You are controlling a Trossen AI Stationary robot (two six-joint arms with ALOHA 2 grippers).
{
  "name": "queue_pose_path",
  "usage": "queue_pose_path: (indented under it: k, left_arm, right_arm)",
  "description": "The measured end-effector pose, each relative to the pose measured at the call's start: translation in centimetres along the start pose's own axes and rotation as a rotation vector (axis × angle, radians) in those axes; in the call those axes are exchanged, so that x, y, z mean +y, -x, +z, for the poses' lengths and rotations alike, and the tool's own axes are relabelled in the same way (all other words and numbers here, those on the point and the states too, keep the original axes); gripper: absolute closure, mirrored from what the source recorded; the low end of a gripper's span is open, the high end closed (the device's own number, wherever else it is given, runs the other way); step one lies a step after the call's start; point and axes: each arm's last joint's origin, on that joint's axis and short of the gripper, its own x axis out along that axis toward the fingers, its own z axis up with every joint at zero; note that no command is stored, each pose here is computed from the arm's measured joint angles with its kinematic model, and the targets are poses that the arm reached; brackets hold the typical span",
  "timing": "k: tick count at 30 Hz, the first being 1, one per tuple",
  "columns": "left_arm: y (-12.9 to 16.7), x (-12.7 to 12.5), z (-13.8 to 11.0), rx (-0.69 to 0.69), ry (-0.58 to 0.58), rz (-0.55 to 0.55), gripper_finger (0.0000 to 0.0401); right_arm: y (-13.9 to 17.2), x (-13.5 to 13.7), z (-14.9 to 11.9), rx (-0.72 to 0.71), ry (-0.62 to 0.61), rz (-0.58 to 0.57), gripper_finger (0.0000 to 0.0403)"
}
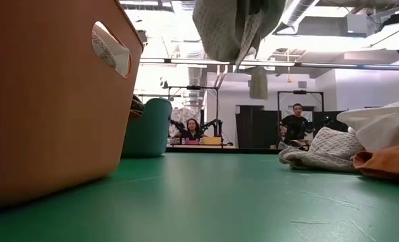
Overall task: Sort microfiber towel by color & place in baskets
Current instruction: Put the gray microfiber towel into the orange bin
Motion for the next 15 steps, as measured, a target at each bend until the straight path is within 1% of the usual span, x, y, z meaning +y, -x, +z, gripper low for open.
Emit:
queue_pose_path:
  k: [4, 7, 11, 15]
  left_arm:
    - [0.1, -0.2, -0.1, 0.002, -0.011, -0.01, 0.0126]
    - [0.1, -0.3, -0.1, 0.007, -0.011, -0.017, 0.0113]
    - [0.1, -0.2, -0.1, 0.006, -0.011, -0.016, 0.0109]
    - [0.1, -0.3, -0.1, 0.006, 0.027, -0.023, 0.0109]
  right_arm:
    - [-1.0, 0.5, 0.0, -0.018, -0.009, 0.042, 0.0384]
    - [-1.3, 0.9, 0.4, -0.072, -0.007, 0.085, 0.0384]
    - [-1.2, 1.3, 1.3, -0.168, -0.003, 0.128, 0.0384]
    - [-1.1, 1.3, 2.1, -0.245, 0.005, 0.126, 0.0384]
